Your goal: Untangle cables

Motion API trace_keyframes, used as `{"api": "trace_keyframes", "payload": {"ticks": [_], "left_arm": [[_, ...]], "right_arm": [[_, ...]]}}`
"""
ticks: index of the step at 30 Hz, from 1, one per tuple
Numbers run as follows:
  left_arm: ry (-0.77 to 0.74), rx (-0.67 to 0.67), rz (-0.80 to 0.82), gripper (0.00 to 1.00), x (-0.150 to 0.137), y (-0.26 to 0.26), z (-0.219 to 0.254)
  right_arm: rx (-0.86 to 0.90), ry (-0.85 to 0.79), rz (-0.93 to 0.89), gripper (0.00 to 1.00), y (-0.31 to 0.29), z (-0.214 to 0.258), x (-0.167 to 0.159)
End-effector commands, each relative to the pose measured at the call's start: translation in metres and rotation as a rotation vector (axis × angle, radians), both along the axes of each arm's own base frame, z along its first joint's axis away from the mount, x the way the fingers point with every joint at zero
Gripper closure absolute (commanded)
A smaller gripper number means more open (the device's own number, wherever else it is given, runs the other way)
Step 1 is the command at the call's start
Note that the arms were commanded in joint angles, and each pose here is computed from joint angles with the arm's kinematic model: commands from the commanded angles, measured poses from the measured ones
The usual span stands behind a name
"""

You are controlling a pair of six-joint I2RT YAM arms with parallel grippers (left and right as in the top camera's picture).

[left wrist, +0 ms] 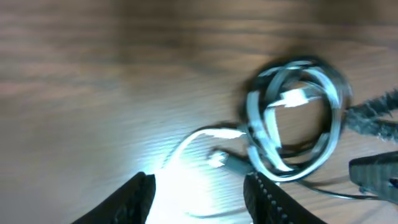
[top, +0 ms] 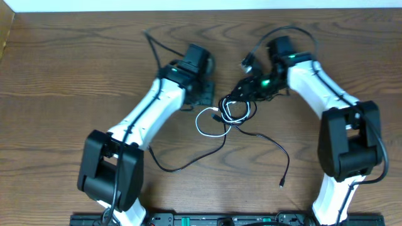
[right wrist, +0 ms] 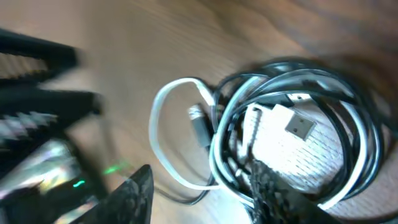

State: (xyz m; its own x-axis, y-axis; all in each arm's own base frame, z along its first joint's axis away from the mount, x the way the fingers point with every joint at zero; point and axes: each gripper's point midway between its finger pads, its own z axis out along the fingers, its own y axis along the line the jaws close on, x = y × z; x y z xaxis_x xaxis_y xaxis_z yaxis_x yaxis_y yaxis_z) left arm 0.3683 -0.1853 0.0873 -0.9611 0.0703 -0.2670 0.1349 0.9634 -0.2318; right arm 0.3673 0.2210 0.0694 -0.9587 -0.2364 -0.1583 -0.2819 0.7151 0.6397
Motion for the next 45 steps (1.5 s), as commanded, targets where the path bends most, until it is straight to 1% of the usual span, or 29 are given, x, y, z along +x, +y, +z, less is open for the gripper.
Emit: {"api": "trace_keyframes", "payload": {"ticks": [1,4,7,11,15,17,19,22,23,25,28,31,34,36,37,38,41,43,45], "left_arm": [[0.066,-0.032,0.064,0.48,0.000,0.020,-0.004],[0.105,-0.019,0.108,0.49,-0.002,0.039,-0.007],[0.122,-0.014,0.125,0.48,-0.004,0.046,-0.008],[0.136,-0.009,0.125,0.48,-0.009,0.048,-0.014],[0.152,-0.003,0.125,0.49,-0.014,0.049,-0.019],[0.153,-0.003,0.125,0.48,-0.014,0.049,-0.019],[0.152,-0.003,0.122,0.48,-0.014,0.049,-0.019],[0.152,-0.002,0.122,0.48,-0.014,0.049,-0.019],[0.152,-0.003,0.122,0.48,-0.014,0.049,-0.019],[0.149,-0.004,0.122,0.48,-0.013,0.048,-0.019],[0.142,-0.006,0.122,0.48,-0.011,0.048,-0.019],[0.137,-0.008,0.122,0.48,-0.010,0.048,-0.018],[0.139,-0.007,0.122,0.48,-0.011,0.048,-0.019],[0.139,-0.007,0.122,0.49,-0.011,0.048,-0.018],[0.139,-0.007,0.122,0.49,-0.011,0.048,-0.018],[0.139,-0.007,0.122,0.49,-0.011,0.048,-0.018],[0.139,-0.007,0.122,0.48,-0.011,0.048,-0.019],[0.138,-0.007,0.121,0.49,-0.011,0.048,-0.018],[0.139,-0.007,0.122,0.49,-0.011,0.048,-0.018]], "right_arm": [[-0.288,-0.068,-0.084,0.52,-0.010,-0.015,0.007],[-0.428,-0.132,-0.069,0.53,-0.009,-0.023,0.005],[-0.507,-0.158,-0.040,0.55,-0.006,-0.029,-0.002],[-0.591,-0.128,0.008,0.56,-0.007,-0.045,-0.018],[-0.631,-0.097,0.018,0.56,-0.012,-0.061,-0.021],[-0.655,-0.085,0.018,0.60,-0.018,-0.067,-0.021],[-0.721,-0.087,0.015,0.69,-0.034,-0.071,-0.019],[-0.846,-0.117,0.017,0.89,-0.064,-0.069,-0.012],[-0.878,-0.131,0.031,0.92,-0.073,-0.068,-0.008],[-0.903,-0.153,0.055,0.92,-0.084,-0.067,-0.002],[-0.842,-0.178,0.091,0.90,-0.082,-0.068,0.007],[-0.713,-0.183,0.114,0.87,-0.067,-0.067,0.013],[-0.579,-0.174,0.095,0.87,-0.050,-0.052,0.021],[-0.486,-0.181,0.083,0.89,-0.039,-0.037,0.030],[-0.435,-0.185,0.074,0.97,-0.035,-0.028,0.036],[-0.394,-0.187,0.067,0.99,-0.031,-0.022,0.039],[-0.300,-0.190,0.044,0.99,-0.026,-0.006,0.049],[-0.297,-0.172,0.007,0.98,-0.032,-0.005,0.052],[-0.304,-0.145,-0.010,0.64,-0.040,-0.007,0.050]]}}
